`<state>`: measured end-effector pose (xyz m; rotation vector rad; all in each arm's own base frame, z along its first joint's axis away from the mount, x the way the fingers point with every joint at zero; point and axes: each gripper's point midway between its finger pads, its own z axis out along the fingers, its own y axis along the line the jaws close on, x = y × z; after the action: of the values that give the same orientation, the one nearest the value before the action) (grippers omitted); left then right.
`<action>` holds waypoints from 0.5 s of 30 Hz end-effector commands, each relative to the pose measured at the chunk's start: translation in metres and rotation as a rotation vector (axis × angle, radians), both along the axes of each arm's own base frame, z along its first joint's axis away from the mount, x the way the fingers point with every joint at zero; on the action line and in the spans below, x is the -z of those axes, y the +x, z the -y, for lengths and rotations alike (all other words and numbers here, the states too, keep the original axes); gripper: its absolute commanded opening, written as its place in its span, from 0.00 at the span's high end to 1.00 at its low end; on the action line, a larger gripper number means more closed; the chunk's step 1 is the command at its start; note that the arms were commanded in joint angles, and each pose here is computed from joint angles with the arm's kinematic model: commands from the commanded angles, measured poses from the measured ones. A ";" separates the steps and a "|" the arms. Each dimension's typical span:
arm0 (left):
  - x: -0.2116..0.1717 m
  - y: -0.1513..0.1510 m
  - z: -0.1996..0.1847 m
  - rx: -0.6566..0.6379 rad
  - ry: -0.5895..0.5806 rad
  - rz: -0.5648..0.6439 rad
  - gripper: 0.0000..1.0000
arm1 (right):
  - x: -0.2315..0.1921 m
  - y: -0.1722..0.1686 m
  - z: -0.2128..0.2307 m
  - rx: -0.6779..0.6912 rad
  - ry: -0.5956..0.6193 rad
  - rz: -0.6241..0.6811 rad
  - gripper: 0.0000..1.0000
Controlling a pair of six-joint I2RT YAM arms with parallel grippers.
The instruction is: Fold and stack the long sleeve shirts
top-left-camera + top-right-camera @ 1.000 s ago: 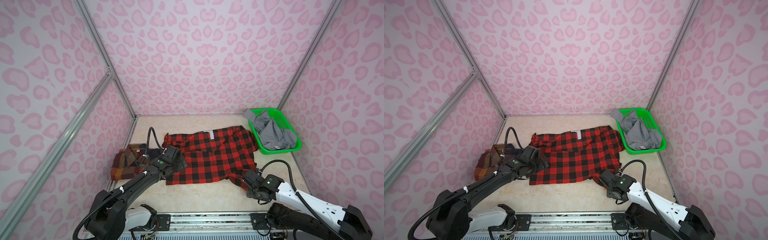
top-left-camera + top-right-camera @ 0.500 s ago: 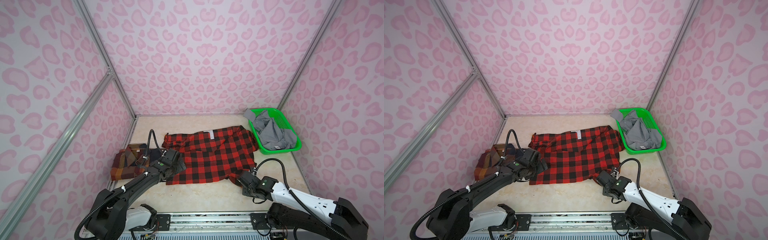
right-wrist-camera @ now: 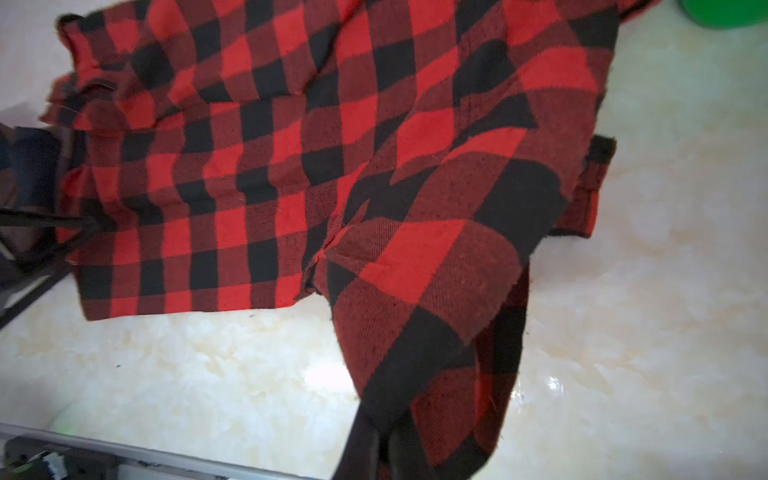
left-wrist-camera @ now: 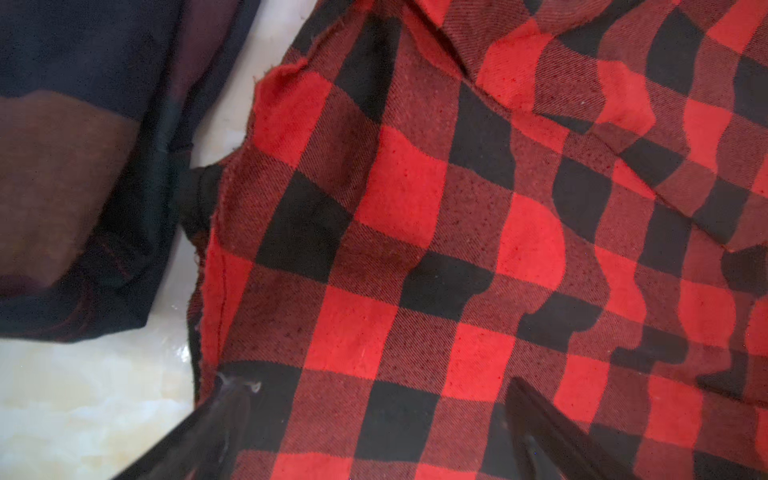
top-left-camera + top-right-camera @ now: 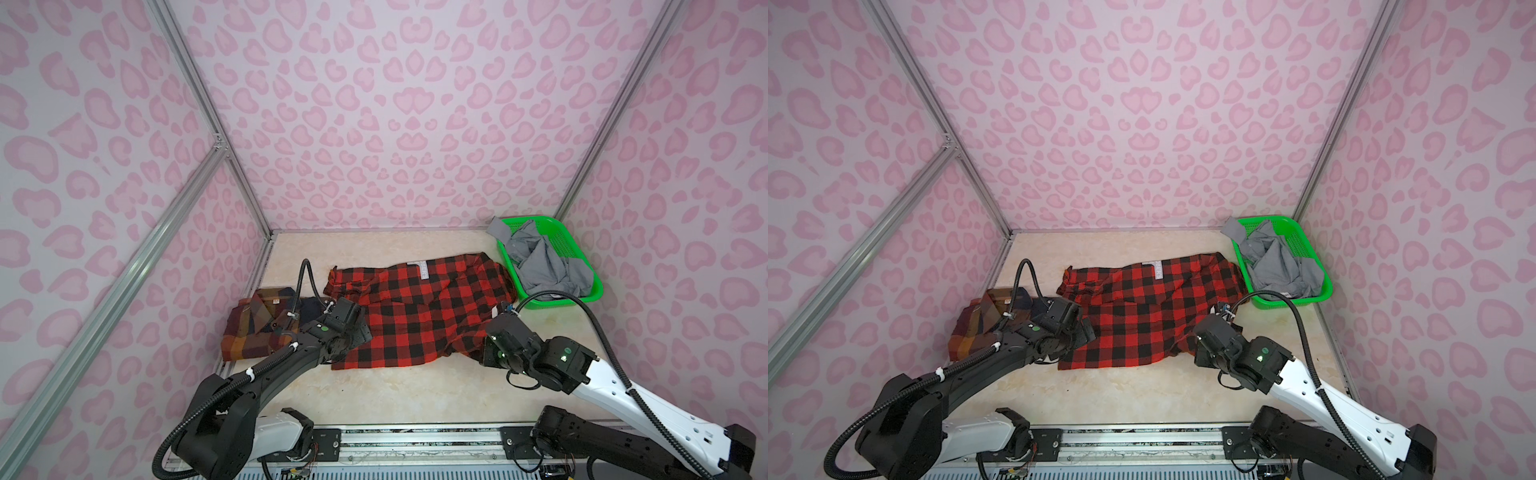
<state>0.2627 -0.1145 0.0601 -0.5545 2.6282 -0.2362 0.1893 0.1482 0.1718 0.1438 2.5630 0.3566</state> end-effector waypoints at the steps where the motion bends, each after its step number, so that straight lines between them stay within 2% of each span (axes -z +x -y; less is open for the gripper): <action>1: -0.001 0.005 -0.001 0.013 0.017 0.018 0.03 | -0.016 0.005 -0.005 -0.053 -0.035 0.000 1.00; 8: 0.004 0.000 -0.002 0.020 0.020 0.008 0.03 | -0.039 0.068 -0.015 -0.021 0.051 0.016 1.00; 15: 0.009 -0.003 -0.002 0.023 0.018 0.000 0.03 | -0.011 0.131 -0.035 -0.032 0.021 -0.061 1.00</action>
<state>0.2563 -0.1107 0.0501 -0.5266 2.6526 -0.2079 0.3034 0.1694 0.1902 0.1861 2.6130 0.3598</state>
